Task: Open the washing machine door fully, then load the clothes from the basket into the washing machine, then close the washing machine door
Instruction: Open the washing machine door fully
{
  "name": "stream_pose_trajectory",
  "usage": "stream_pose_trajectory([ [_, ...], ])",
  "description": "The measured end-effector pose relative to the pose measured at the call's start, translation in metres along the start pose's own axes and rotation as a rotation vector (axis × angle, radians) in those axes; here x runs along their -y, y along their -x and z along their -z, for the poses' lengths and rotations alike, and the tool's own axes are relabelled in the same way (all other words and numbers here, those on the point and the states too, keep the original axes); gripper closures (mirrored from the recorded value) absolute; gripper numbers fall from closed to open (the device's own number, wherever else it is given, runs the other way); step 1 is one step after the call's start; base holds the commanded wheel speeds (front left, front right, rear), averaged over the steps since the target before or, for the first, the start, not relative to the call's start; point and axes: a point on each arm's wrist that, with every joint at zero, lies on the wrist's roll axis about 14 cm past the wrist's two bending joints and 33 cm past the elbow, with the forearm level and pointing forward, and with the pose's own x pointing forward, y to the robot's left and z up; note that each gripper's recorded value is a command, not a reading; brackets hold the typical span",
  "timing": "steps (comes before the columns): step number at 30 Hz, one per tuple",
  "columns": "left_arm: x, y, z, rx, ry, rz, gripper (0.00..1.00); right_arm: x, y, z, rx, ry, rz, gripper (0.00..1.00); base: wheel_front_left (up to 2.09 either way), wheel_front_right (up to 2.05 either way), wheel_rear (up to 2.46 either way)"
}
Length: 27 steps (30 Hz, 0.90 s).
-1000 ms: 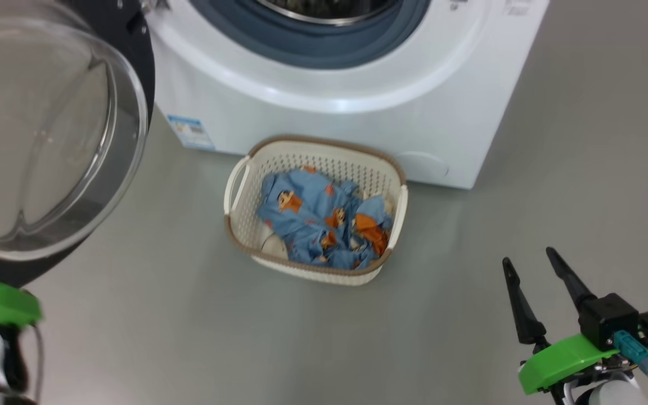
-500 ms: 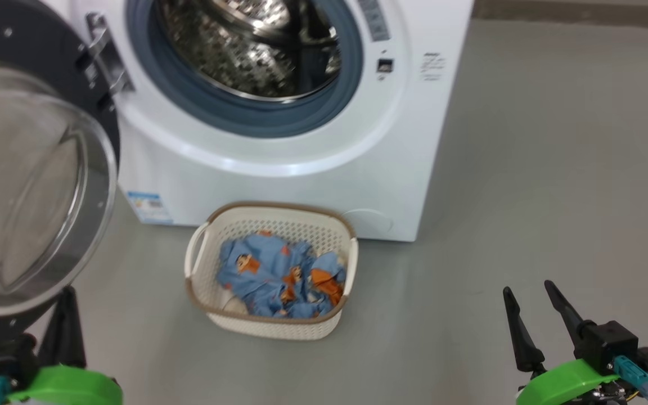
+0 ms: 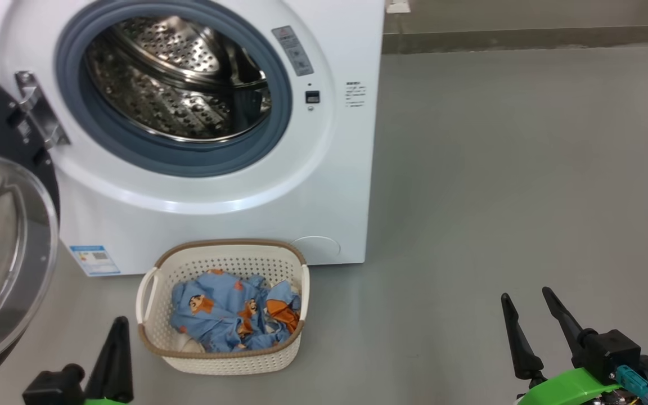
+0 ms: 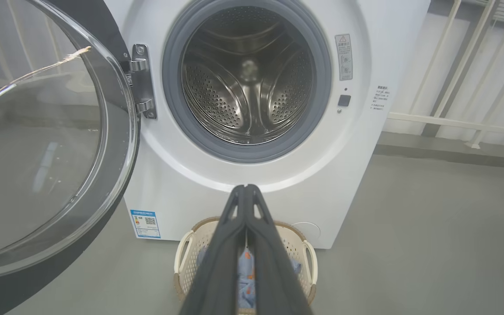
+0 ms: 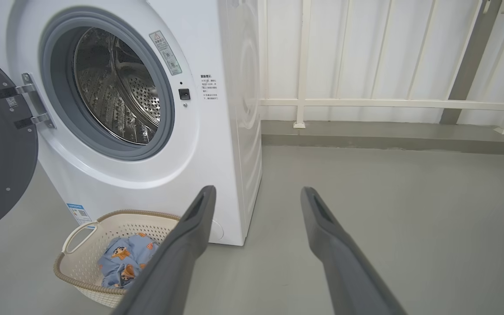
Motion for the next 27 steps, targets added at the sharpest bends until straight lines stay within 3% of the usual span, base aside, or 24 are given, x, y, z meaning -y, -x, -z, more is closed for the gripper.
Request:
stream_pose_trajectory([
  [1, 0.005, 0.000, 0.000, 0.001, 0.013, 0.014, 1.00, 0.001, 0.001, -0.001, 0.004, 0.001, 0.003, 0.00, 0.00, 0.00, 0.00],
  [2, 0.005, 0.000, 0.000, 0.001, 0.013, 0.014, 0.58, 0.001, 0.001, -0.001, 0.004, 0.001, 0.003, 0.00, 0.00, 0.00, 0.00],
  [3, 0.019, 0.000, 0.000, 0.002, 0.039, 0.055, 0.00, 0.003, 0.003, -0.003, 0.009, 0.001, 0.010, 0.00, 0.00, 0.00, 0.00],
  [27, 0.028, 0.003, 0.009, -0.025, 0.065, 0.077, 0.00, 0.005, 0.003, -0.002, 0.006, -0.005, 0.017, 0.00, 0.00, 0.00, 0.00],
])
